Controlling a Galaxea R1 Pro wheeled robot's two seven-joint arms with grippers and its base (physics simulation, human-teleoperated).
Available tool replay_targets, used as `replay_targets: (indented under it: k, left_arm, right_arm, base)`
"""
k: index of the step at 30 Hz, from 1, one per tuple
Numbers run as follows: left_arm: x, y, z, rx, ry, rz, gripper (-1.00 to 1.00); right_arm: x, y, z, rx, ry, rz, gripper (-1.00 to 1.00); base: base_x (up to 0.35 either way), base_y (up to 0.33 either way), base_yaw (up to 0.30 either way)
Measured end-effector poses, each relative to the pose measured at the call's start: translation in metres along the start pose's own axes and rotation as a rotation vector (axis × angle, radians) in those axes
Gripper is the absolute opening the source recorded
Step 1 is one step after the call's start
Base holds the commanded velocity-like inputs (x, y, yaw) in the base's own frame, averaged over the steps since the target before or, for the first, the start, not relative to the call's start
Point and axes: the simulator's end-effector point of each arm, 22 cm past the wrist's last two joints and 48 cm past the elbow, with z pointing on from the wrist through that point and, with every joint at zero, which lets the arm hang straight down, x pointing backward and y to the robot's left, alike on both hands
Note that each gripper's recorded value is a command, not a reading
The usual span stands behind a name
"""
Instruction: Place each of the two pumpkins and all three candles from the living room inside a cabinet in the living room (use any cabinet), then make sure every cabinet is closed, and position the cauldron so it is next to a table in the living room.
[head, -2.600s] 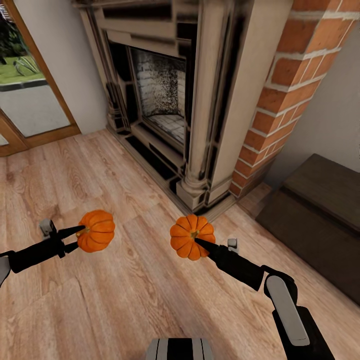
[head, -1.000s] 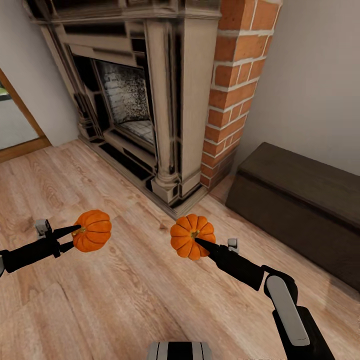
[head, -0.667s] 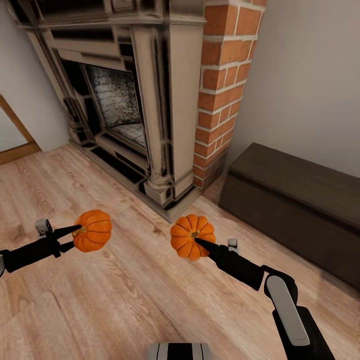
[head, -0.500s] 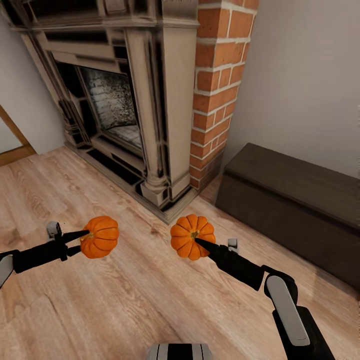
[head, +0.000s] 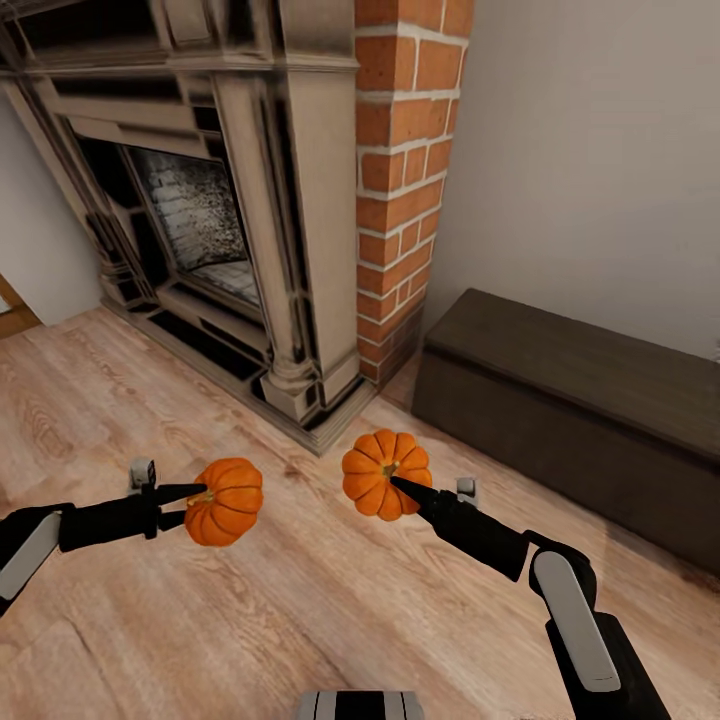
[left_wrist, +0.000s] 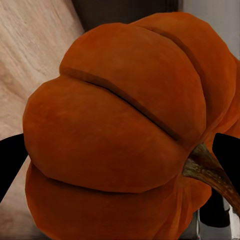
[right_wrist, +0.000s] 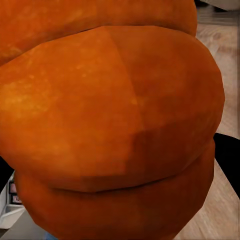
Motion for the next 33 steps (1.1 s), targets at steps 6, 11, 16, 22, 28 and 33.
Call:
replay_targets:
  k: [6, 11, 16, 22, 28, 33]
  left_arm:
    - [0.009, -0.001, 0.006, -0.005, 0.032, 0.004, -1.00]
    - [0.011, -0.005, 0.008, 0.000, 0.040, 0.009, -1.00]
    - [0.011, -0.010, 0.009, 0.009, 0.041, 0.019, -1.00]
    - [0.010, -0.022, 0.010, 0.021, 0.044, 0.048, -1.00]
    - [0.009, -0.030, 0.009, 0.034, 0.042, 0.063, -1.00]
    - [0.009, -0.037, 0.008, 0.049, 0.040, 0.072, -1.00]
  right_arm:
    - [-0.001, 0.004, -0.001, -0.004, -0.002, -0.006, -1.00]
    - [-0.002, 0.007, -0.001, -0.007, -0.004, -0.012, -1.00]
    - [-0.003, 0.010, -0.002, -0.010, -0.006, -0.017, -1.00]
    - [-0.004, 0.014, -0.002, -0.014, -0.007, -0.023, -1.00]
    - [-0.005, 0.018, -0.003, -0.019, -0.010, -0.030, -1.00]
    - [-0.005, 0.021, -0.003, -0.022, -0.011, -0.036, -1.00]
  base:
    - [0.000, 0.000, -0.153]
    - [0.000, 0.000, -0.149]
    - [0.000, 0.000, -0.126]
    - [0.000, 0.000, -0.130]
    - [0.000, 0.000, -0.134]
    - [-0.003, 0.000, -0.134]
